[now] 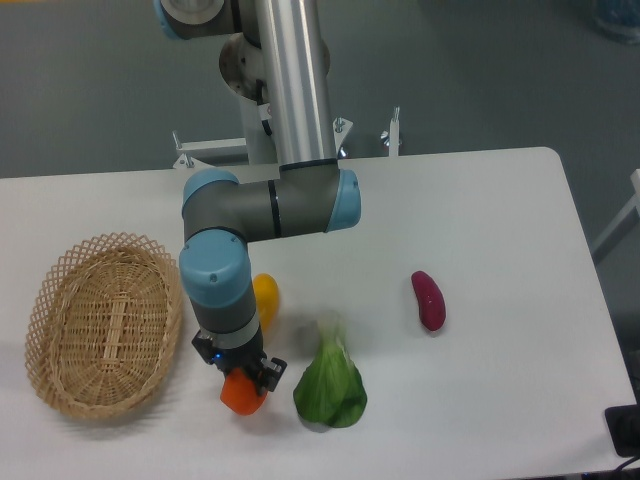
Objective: Place the orange on the table
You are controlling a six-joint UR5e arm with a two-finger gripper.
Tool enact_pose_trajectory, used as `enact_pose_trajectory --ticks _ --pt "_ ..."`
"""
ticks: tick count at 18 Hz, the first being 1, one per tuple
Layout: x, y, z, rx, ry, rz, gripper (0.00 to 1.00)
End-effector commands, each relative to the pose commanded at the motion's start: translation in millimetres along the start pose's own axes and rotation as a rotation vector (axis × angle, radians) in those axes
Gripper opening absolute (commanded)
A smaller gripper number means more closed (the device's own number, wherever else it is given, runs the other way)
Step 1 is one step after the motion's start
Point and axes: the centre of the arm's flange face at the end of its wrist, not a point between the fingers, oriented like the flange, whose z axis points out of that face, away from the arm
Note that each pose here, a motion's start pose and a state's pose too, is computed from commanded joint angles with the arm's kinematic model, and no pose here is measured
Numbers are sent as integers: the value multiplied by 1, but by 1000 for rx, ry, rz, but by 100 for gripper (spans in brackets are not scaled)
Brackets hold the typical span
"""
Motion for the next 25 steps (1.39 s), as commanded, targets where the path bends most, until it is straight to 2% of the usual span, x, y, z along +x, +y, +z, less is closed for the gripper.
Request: enact_pose_trajectory --ticks 6,10,13,14,16,20,22,25 --pt "2 1 10 -14 10 -15 54" --pt "2 1 12 -16 9 -14 61" --pt "2 2 13 -23 5 -12 83" --pt "1 1 10 -18 1 -12 87" --pt "1 1 7 -15 0 -9 100" --pt "-2 -1 -21 16 -20 -8 100" --pt "-11 -1 -47 45 -40 -14 100" --pt "-31 8 -63 39 -43 -36 100"
